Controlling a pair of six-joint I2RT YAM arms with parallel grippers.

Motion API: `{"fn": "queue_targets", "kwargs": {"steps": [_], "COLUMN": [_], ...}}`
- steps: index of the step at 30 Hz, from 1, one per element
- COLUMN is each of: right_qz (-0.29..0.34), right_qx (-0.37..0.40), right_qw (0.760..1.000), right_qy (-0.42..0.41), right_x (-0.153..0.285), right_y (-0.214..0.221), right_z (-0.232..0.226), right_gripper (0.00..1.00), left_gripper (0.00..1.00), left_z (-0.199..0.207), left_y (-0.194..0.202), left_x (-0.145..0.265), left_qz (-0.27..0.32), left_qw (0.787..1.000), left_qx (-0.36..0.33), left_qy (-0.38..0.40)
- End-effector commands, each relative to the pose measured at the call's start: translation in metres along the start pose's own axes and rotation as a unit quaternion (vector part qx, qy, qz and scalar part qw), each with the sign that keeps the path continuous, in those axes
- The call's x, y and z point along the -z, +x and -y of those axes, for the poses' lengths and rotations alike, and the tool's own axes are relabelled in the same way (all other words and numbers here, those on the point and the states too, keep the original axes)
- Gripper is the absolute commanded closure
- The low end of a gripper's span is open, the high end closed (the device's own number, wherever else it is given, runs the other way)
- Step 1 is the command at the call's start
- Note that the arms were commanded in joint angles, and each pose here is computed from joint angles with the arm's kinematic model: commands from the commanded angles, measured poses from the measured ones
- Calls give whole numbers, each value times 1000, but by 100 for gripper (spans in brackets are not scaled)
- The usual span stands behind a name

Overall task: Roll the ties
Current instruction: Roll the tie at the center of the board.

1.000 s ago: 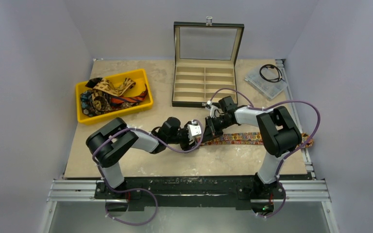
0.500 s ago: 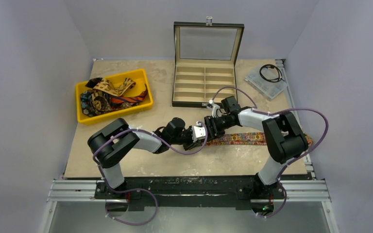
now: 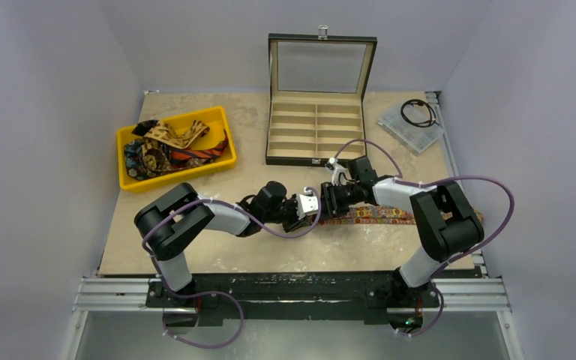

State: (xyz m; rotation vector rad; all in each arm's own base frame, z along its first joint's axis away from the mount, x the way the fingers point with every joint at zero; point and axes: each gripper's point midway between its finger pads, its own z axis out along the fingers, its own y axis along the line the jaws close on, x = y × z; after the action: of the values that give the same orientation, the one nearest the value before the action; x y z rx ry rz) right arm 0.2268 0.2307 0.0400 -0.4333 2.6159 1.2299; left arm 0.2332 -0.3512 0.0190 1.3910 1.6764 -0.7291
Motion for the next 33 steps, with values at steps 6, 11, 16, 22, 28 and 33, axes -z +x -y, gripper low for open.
{"fn": "queue_targets", "kwargs": {"steps": [6,11,16,22,28,33], "right_qz": [28,35,30,13,-21,-25], "right_qx": [16,17,12,12,9,15], "right_qw": [999,999,999,1000,996,991], "right_qy": [-22,-36,-28,24,92,130], "right_x": [-5,-4,-7,-10,-13,-12], "right_y": [-26,-32,-30,-20,-7,-9], "right_z": [-9,-16,-11,13,46,61], "right_gripper": [74,65,76,100,100,100], "left_gripper": [77,77,77,67,42,39], "left_z": [10,10,11,8,2,4], "left_y": [44,46,46,43,19,18], "left_x": [4,4,4,5,15,15], "left_qz": [-79,-81,-81,-77,5,22], "left_qw": [997,996,996,997,1000,999], "left_qx": [19,18,18,23,28,29], "left_qy": [11,13,15,4,-7,-3]}}
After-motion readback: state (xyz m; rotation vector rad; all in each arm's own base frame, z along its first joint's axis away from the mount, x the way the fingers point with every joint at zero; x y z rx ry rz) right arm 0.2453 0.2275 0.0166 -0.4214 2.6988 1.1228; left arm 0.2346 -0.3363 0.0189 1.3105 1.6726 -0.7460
